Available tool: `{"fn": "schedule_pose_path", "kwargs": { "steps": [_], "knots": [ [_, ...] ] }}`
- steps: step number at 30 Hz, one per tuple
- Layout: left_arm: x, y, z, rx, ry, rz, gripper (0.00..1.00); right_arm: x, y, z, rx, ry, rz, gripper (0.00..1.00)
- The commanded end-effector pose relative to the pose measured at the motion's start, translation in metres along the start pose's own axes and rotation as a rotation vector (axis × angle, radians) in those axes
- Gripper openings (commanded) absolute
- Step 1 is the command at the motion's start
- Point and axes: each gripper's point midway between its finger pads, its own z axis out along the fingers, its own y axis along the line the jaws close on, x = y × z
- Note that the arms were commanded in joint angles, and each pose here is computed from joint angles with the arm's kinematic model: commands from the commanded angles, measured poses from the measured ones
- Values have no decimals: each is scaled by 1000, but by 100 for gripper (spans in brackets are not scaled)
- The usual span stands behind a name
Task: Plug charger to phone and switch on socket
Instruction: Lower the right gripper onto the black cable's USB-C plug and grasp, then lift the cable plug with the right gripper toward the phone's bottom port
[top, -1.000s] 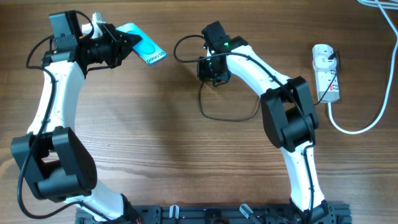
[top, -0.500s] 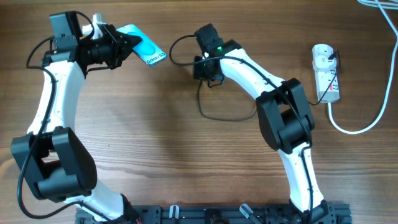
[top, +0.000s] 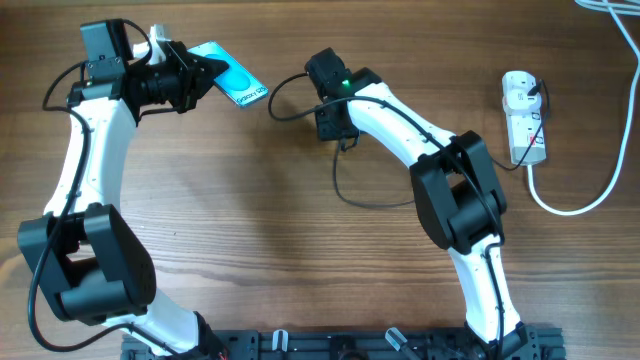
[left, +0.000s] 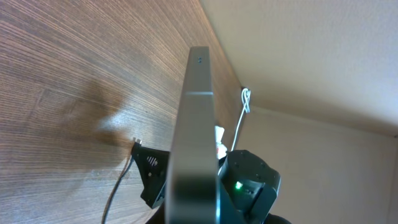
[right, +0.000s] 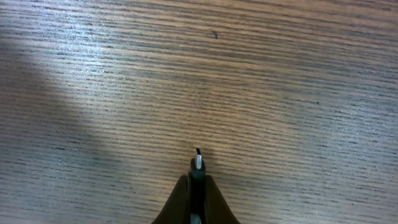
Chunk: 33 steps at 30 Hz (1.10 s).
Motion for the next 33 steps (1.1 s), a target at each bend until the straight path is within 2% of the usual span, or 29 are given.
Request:
{"fn": "schedule_pose_path", "kwargs": {
  "steps": [1,5,7,8,13,15,17,20,22,25,29,33],
  "knots": [
    [1,-12,-7,23,-6,20,4,26,-3,6,5,72,-8,4],
    [1,-12,-7,23,-6,20,4,51,-5,17,-11,145,-2,5],
    [1,-12,-7,23,-6,20,4,53,-4,18,-17,152,-2,7],
    [1,-12,-7,23,-6,20,4,54,-4,18,-19,155,-2,11],
    [2,-11,-7,20,-3,15,4,60,-4,17,-22,182,21,15],
    [2,-11,-7,20,-3,15,4,60,-4,17,-22,182,21,14],
    [2,-11,-7,20,-2,15,4,59,-3,17,-22,176,43,5],
    [2,-11,-7,20,-3,14,4,54,-1,17,-32,160,71,4],
    [2,-11,-7,20,-3,14,4,50,9,9,-106,159,76,4],
    [3,-11,-7,23,0,15,4,28,32,-40,-392,121,5,4],
    [8,-17,-7,54,33,16,4,-3,31,-148,-699,-37,-72,4],
    [16,-30,-9,126,82,49,4,4,8,-245,-846,-178,-175,4]
  ]
}}
